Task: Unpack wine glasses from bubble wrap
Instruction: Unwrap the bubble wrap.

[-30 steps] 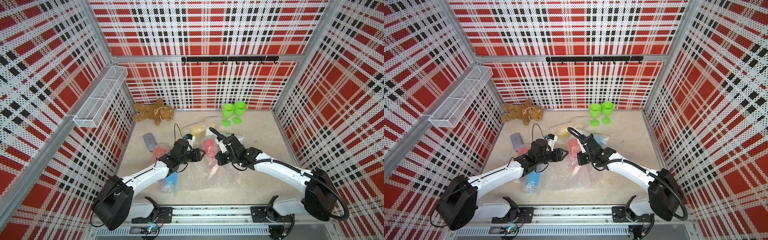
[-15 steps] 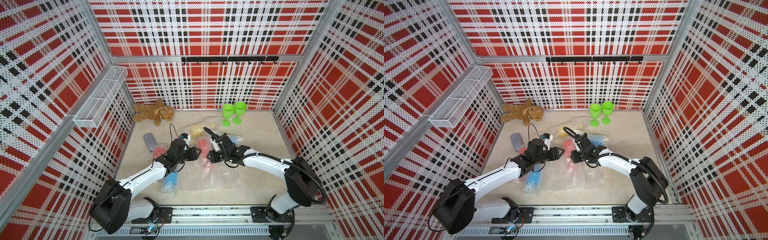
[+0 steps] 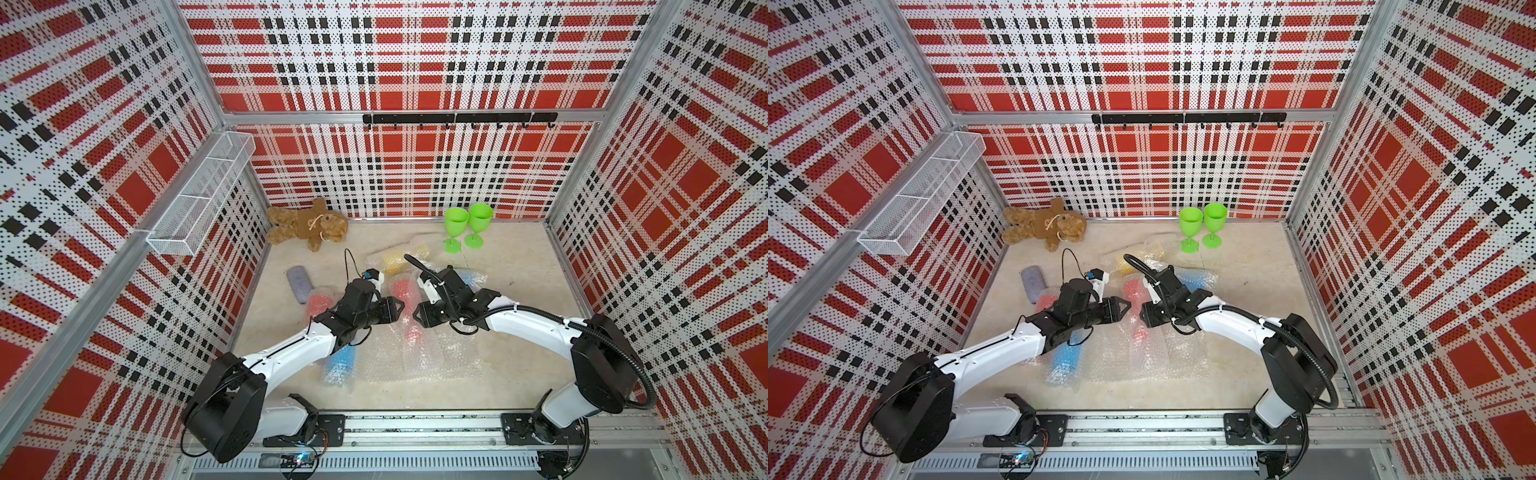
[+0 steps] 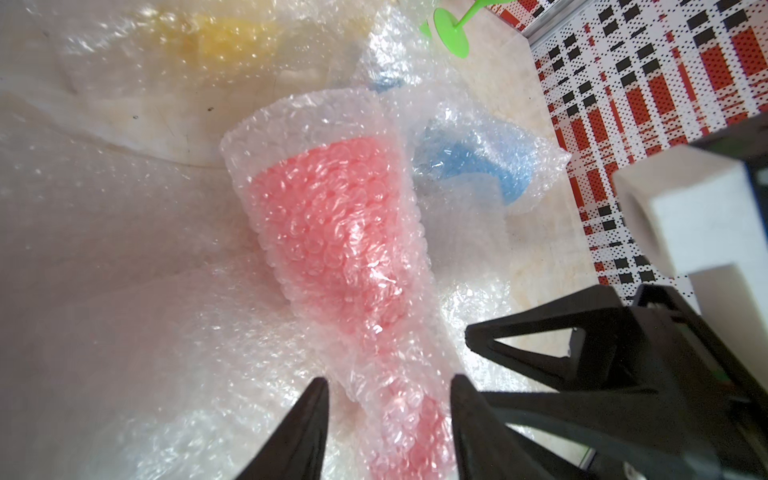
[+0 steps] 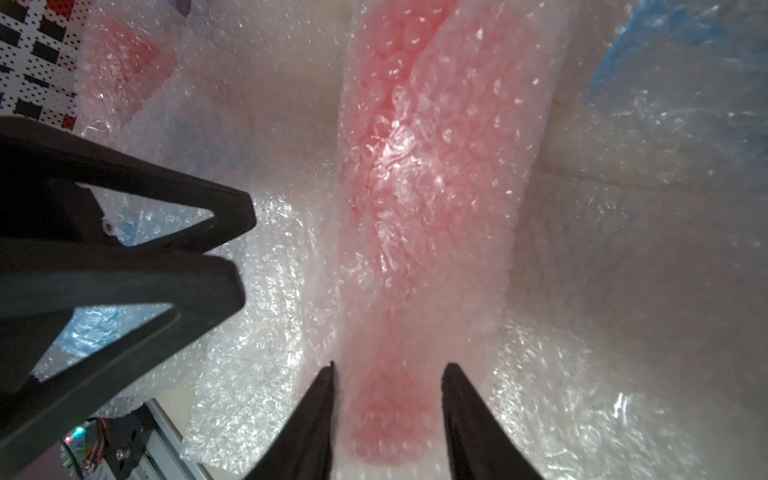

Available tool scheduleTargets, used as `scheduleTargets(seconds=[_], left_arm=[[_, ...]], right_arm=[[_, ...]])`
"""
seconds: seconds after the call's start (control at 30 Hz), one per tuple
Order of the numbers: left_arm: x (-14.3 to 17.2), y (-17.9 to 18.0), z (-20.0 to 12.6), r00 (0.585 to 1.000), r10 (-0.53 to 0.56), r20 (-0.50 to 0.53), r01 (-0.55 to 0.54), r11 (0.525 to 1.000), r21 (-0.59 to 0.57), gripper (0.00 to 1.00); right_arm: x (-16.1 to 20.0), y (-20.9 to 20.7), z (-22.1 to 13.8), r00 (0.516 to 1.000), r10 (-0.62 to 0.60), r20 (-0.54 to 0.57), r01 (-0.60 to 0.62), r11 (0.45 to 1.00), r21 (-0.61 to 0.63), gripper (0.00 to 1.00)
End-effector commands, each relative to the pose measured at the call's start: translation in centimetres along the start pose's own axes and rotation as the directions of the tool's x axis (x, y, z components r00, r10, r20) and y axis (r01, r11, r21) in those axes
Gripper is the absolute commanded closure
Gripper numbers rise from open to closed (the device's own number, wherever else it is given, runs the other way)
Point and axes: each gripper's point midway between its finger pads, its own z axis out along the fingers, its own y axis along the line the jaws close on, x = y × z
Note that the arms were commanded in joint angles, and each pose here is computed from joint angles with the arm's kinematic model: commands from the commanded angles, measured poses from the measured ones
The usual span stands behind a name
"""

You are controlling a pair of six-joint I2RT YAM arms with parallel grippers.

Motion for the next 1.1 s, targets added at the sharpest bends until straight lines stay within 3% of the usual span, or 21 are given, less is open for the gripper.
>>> scheduleTargets(seconds=[0.0, 0.13, 0.5, 0.67, 0.83, 0.93, 1.07], left_arm=[[2.0, 0.8, 0.7, 0.999, 0.010, -0.043, -0.012, 0.999, -0.030, 0.50], [3.2, 0.4, 1.4, 0.997, 0.014, -0.075, -0.016, 0.999, -0.032, 0.50], [3.4, -0.1, 2.6, 0.993, 0.040, -0.112, -0.043, 0.999, -0.021, 0.47], [3.8, 0.0, 3.4, 0.990, 0.039, -0.139, -0.043, 0.999, -0.024, 0.47], [2.7, 0.1, 2.4, 0.993, 0.061, -0.101, -0.067, 0.996, -0.060, 0.49], [3.0, 1.6, 1.9, 0.993, 0.054, -0.104, -0.065, 0.992, -0.105, 0.57], [3.5, 3.8, 1.6, 0.995, -0.001, -0.102, -0.013, 0.990, -0.144, 0.80]], right_arm=[[-0.6, -0.1, -0.2, 1.000, -0.021, 0.005, 0.021, 1.000, 0.014, 0.74], [-1.2, 0.1, -0.6, 0.999, -0.014, 0.030, 0.014, 1.000, 0.000, 0.99], [-1.8, 2.2, -1.2, 0.996, 0.056, 0.064, -0.046, 0.987, -0.157, 1.00], [-1.7, 2.6, -1.3, 0.996, 0.059, 0.065, -0.046, 0.982, -0.182, 1.00], [-1.6, 2.5, -1.4, 0.995, 0.058, 0.075, -0.044, 0.982, -0.183, 1.00], [-1.7, 2.8, -1.6, 0.994, 0.071, 0.078, -0.054, 0.978, -0.201, 1.00], [-1.7, 2.8, -1.9, 0.992, 0.089, 0.086, -0.070, 0.977, -0.203, 1.00]])
